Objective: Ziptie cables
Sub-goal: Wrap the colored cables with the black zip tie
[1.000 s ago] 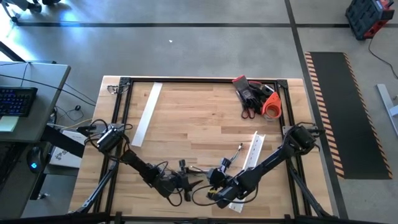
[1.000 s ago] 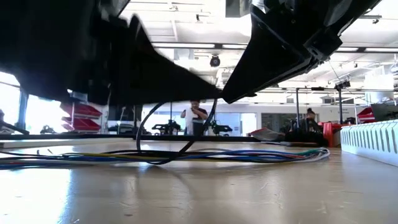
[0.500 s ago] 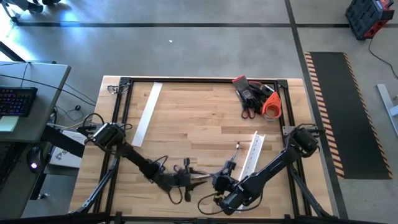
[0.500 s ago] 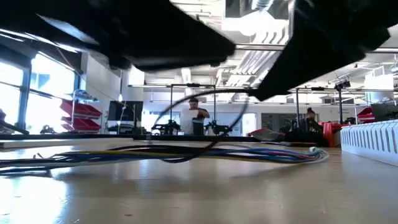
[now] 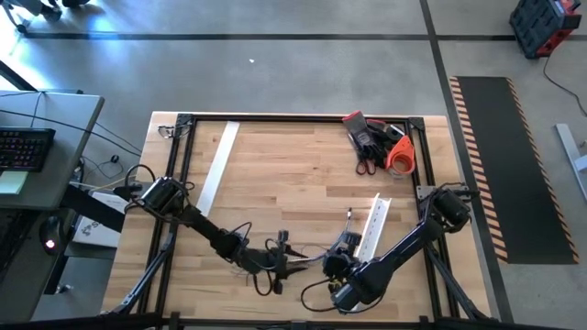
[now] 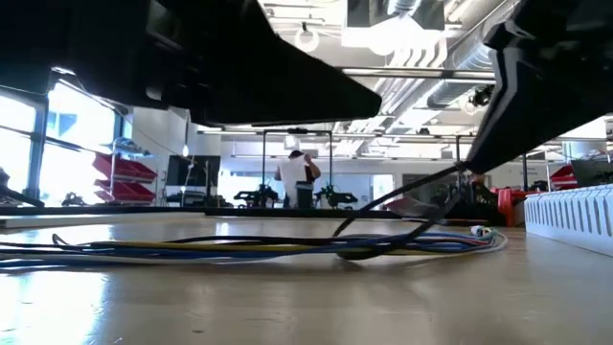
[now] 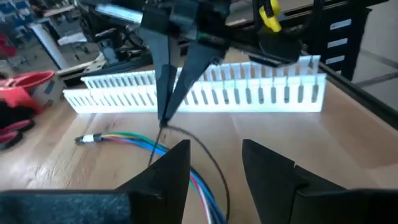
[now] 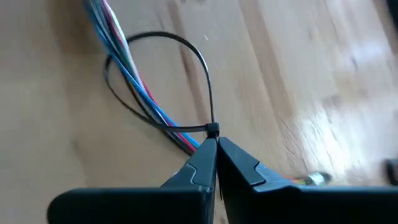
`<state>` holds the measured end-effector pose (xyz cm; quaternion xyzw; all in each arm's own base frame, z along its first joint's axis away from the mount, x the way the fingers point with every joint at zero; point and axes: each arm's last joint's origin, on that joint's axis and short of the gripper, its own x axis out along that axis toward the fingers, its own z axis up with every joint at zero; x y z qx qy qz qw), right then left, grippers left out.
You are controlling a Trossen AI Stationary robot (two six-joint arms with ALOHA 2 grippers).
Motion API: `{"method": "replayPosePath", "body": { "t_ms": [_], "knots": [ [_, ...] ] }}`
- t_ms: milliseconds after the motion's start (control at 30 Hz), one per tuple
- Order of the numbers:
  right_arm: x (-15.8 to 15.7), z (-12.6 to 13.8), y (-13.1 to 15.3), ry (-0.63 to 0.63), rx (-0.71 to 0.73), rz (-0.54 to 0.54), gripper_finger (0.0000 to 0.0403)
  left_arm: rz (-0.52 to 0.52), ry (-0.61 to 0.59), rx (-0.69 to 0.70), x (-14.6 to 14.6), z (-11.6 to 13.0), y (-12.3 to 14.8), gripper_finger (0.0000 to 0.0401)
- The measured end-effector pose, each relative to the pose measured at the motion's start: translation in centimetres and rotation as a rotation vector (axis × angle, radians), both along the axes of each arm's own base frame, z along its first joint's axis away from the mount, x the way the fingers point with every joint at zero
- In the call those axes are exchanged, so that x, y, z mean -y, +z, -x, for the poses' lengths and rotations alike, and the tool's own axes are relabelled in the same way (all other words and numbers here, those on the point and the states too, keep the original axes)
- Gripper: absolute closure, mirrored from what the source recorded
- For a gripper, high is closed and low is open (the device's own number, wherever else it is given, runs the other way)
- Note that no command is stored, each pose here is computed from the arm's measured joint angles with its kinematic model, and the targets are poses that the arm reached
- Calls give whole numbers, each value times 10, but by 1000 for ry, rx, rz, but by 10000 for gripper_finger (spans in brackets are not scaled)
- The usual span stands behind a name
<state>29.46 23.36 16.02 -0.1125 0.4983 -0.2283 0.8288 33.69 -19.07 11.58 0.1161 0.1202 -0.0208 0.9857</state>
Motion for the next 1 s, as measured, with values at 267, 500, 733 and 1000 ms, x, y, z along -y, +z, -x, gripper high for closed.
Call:
{"method": "replayPosePath", "body": {
  "t_ms": [267, 500, 733, 1000],
  "knots": [
    [4, 13, 2, -50, -42, 78, 403, 9, -49, -172, 12, 14, -17, 270],
    [-12, 11, 13, 81, 60, 164, 403, 26, 110, -116, 8, 13, -14, 270],
    [-35, -1, 19, 321, 124, 216, 403, -40, 83, 113, 1, -1, 11, 270],
    [-44, -10, 11, 443, 121, 294, 403, 11, -192, 74, -20, -16, 9, 270]
  ]
}}
